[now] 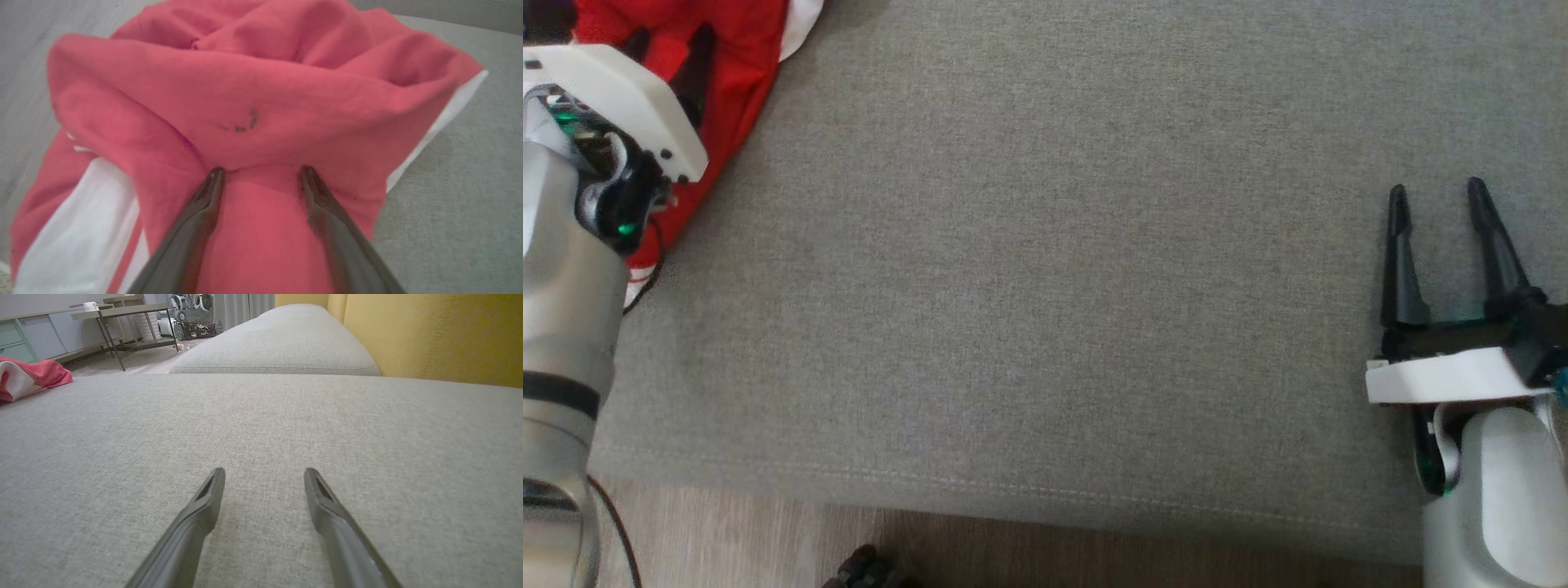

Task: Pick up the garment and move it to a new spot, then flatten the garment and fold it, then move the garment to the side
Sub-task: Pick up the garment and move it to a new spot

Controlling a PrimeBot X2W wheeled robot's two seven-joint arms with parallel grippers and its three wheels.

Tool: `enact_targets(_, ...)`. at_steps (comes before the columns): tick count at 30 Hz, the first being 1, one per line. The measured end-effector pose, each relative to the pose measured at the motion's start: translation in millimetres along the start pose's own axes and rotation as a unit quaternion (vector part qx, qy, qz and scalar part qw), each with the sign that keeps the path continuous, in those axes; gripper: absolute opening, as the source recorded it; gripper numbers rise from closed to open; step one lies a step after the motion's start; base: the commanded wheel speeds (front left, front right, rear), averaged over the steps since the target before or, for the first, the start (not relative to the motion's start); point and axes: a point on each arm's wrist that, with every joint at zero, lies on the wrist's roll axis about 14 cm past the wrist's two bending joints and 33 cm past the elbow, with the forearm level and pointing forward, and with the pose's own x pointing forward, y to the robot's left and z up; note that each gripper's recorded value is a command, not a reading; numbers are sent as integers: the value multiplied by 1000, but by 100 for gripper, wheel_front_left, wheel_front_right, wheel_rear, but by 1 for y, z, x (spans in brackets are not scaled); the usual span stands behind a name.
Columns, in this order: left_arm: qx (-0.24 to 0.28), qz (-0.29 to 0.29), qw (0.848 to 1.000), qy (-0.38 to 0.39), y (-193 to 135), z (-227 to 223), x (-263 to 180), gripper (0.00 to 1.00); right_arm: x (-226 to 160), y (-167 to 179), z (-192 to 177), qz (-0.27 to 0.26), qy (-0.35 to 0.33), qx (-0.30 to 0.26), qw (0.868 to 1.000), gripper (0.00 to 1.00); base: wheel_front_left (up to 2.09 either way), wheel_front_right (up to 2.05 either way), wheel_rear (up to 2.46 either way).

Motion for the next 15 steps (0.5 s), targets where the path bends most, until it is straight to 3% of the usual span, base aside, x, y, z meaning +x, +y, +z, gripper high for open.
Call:
enact_targets(1,4,0,1000,-5,0,0,0,86,0,-1,0,-2,0,2,1000,100,0,0,0)
enact_targets(2,0,-3,1000,-4,-1,-1,0,0,0,-1,0,-3,0,4,1000,100,0,0,0)
enact_targets(6,-3,-23,1000,-18,-13,3,-5,0,0,-1,3,-2,-3,5,1000,100,0,0,0)
enact_targets(10,52,-59,993,-88,-30,18,-20,0,-1,2,10,-1,-9,17,1000,100,0,0,0)
enact_targets(15,72,-55,984,-155,-21,39,-43,0,-7,14,19,12,-15,32,999,100,0,0,0)
